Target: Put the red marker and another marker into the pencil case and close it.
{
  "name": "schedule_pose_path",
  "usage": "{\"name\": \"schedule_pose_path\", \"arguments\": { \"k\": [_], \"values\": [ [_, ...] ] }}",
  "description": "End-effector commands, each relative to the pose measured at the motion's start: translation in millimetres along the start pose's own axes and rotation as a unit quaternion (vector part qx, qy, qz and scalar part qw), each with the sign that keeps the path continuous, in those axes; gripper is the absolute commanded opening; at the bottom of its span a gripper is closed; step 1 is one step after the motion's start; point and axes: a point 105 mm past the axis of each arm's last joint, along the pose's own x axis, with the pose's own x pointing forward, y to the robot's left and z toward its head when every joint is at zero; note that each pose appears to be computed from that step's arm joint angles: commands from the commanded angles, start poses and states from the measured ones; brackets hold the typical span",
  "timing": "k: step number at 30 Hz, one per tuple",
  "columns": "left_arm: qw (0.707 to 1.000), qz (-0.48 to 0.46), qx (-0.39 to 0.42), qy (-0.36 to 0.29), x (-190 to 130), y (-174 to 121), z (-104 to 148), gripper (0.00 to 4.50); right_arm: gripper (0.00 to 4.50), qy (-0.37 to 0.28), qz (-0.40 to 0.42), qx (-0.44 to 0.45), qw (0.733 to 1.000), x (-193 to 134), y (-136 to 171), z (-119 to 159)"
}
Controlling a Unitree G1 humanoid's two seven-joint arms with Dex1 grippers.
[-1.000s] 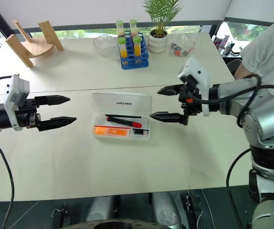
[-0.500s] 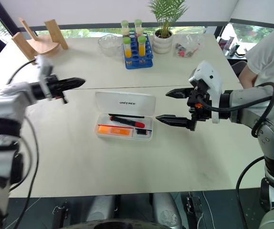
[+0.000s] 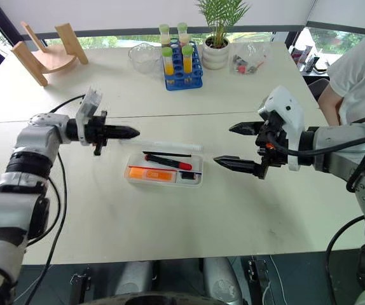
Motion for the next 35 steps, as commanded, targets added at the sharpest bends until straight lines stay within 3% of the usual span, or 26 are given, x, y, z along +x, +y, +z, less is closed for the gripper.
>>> {"name": "schedule_pose_path", "arguments": {
  "k": [1, 5, 8, 11, 14, 19, 24, 28, 31, 35],
  "values": [
    [0.999, -0.046, 0.027, 0.007, 21, -14, 12, 0.04, 4.50, -0.009, -0.009, -0.023, 1.000, -5, 3, 8],
    [0.999, -0.037, 0.019, 0.018, 59, -14, -2, 0.04, 4.50, -0.007, -0.010, -0.021, 1.000, -3, 3, 6],
    [0.996, -0.024, 0.032, 0.074, 74, -16, -32, 0.04, 4.50, -0.006, -0.013, -0.018, 1.000, -2, 3, 5],
    [0.987, -0.012, 0.026, 0.160, 73, -20, -77, 0.04, 4.50, 0.000, -0.016, -0.015, 1.000, -1, 4, 1],
    [0.981, 0.012, 0.036, 0.190, 59, -18, -92, 0.04, 4.50, 0.002, -0.021, -0.015, 1.000, 1, 4, -1],
    [0.997, 0.056, 0.012, 0.044, 38, -16, -26, 0.04, 4.50, -0.003, -0.024, -0.013, 1.000, 2, 3, -1],
    [0.996, 0.083, 0.018, -0.014, 4, -42, 15, 0.04, 4.50, 0.002, -0.018, -0.001, 1.000, 0, 3, -9],
    [0.991, 0.131, 0.020, -0.030, -29, -68, 28, 0.04, 4.50, 0.026, -0.009, 0.009, 1.000, -2, 5, -25],
    [0.983, 0.184, 0.007, -0.015, -55, -90, 22, 0.04, 4.50, 0.042, 0.001, 0.020, 0.999, -6, 5, -37],
    [0.975, 0.220, -0.013, -0.010, -68, -114, 16, 0.04, 4.50, 0.050, 0.017, 0.025, 0.998, -8, 6, -44]
  ]
}}
